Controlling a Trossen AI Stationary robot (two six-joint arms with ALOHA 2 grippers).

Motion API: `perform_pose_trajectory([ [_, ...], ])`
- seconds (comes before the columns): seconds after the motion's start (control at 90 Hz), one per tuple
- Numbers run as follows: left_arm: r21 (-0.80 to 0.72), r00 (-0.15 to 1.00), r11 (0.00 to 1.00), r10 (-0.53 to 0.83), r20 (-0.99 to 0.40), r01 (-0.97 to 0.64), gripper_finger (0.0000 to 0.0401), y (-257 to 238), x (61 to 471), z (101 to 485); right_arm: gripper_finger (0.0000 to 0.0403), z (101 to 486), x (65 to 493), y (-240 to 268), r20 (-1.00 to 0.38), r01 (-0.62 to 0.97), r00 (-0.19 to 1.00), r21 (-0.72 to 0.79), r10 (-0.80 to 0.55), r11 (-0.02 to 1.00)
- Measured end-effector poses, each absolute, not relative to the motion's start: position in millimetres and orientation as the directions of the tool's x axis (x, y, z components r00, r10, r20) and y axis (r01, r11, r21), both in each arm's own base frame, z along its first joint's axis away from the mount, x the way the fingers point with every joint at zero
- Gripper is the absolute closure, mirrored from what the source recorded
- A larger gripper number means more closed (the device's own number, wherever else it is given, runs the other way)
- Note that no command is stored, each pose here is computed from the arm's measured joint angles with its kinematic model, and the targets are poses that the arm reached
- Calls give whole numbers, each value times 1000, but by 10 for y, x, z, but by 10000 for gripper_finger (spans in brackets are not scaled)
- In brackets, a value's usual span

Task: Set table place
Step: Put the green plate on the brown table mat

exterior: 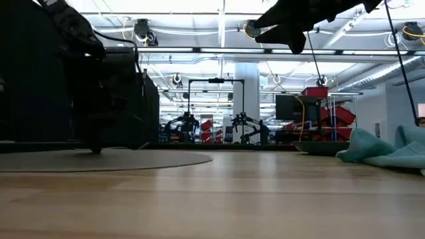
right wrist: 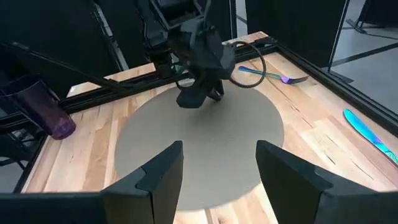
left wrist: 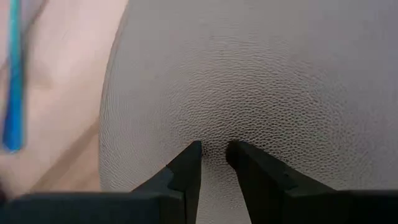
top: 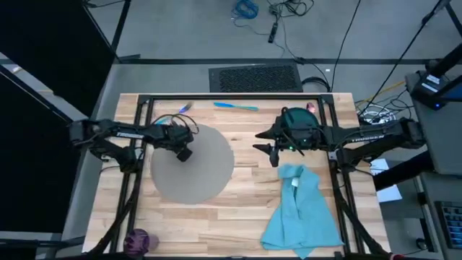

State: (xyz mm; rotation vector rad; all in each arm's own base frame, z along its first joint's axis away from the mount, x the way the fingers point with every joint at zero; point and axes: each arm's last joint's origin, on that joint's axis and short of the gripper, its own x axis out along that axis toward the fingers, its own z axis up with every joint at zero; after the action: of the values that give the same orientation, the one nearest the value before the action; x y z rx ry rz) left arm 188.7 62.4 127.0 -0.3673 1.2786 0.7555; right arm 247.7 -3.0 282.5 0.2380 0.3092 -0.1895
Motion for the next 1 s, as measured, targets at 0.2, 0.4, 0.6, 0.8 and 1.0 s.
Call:
perform_pose_trajectory([
  [0.2, 23, 249, 763, 239, -939, -646, 316, 398, 2067, 1270, 216, 2825, 2477, -22, -322, 215, 936, 204, -142, 955],
  [0.4, -63, 356, 800, 193, -914, -596, 316, 142, 2182, 1277, 216, 2829, 2475, -22, -318, 215, 937, 205, -142, 955],
  [0.6, -129, 442, 824, 157, -883, -552, 316, -51, 2336, 1191, 216, 2836, 2477, -22, -312, 218, 940, 223, -142, 950],
  [0.8, -128, 452, 852, 137, -882, -508, 316, -181, 2612, 1082, 216, 2820, 2471, -22, -328, 226, 934, 231, -143, 947],
  [1.0, -117, 465, 884, 122, -877, -452, 316, -245, 2845, 1082, 216, 2755, 2417, -23, -409, 253, 901, 226, -144, 941],
])
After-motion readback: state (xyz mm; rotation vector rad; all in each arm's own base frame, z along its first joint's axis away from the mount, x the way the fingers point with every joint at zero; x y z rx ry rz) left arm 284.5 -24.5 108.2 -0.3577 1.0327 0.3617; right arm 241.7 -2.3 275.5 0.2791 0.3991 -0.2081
